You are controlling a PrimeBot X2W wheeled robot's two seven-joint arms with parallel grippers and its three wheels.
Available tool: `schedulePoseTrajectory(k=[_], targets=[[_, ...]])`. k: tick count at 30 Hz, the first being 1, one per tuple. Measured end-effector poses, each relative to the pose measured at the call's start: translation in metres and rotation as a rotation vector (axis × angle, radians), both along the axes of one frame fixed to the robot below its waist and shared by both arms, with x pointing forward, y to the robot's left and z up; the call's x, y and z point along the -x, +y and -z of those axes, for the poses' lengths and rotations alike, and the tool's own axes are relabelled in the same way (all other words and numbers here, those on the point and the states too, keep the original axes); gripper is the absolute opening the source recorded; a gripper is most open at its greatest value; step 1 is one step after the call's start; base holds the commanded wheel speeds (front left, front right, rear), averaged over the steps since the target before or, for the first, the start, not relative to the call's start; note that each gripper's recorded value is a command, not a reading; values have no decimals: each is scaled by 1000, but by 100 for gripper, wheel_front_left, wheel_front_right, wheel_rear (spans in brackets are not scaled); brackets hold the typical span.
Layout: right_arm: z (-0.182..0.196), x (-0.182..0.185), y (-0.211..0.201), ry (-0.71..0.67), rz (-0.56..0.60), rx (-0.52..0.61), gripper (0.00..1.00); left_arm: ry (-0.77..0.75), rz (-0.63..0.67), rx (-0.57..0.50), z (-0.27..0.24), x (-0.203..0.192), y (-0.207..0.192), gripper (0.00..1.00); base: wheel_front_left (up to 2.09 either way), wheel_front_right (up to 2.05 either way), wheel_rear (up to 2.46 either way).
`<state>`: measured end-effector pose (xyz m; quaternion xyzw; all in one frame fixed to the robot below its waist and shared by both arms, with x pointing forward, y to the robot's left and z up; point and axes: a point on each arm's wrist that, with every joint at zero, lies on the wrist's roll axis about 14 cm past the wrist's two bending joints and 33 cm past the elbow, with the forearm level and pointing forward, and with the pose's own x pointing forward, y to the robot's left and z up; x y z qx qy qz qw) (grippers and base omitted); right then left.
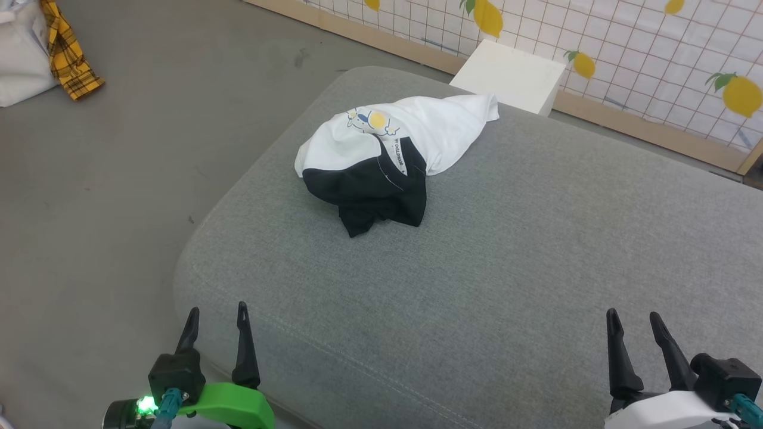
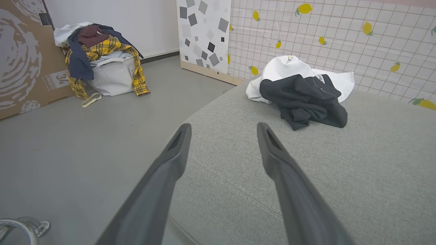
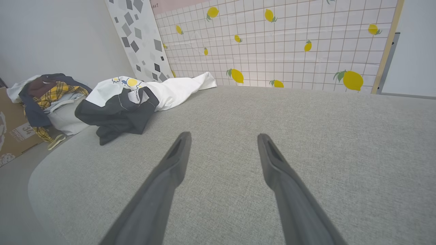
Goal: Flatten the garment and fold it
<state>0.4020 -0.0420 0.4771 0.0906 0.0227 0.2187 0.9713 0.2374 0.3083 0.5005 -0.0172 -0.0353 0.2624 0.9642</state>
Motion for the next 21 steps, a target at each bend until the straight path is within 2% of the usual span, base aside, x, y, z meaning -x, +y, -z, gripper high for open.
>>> schedulePoseTrajectory(k=[14, 17, 21], targets=[[2, 2, -2, 0, 0, 11, 100, 20, 40, 12, 7, -9, -8, 100, 0, 0, 0], [4, 2, 1, 1, -9, 22, 100, 7, 70, 14, 2, -24, -5, 100, 0, 0, 0], [0, -5, 5, -24, -17, 28, 100, -57, 130, -26, -32, -67, 5, 100, 0, 0, 0]])
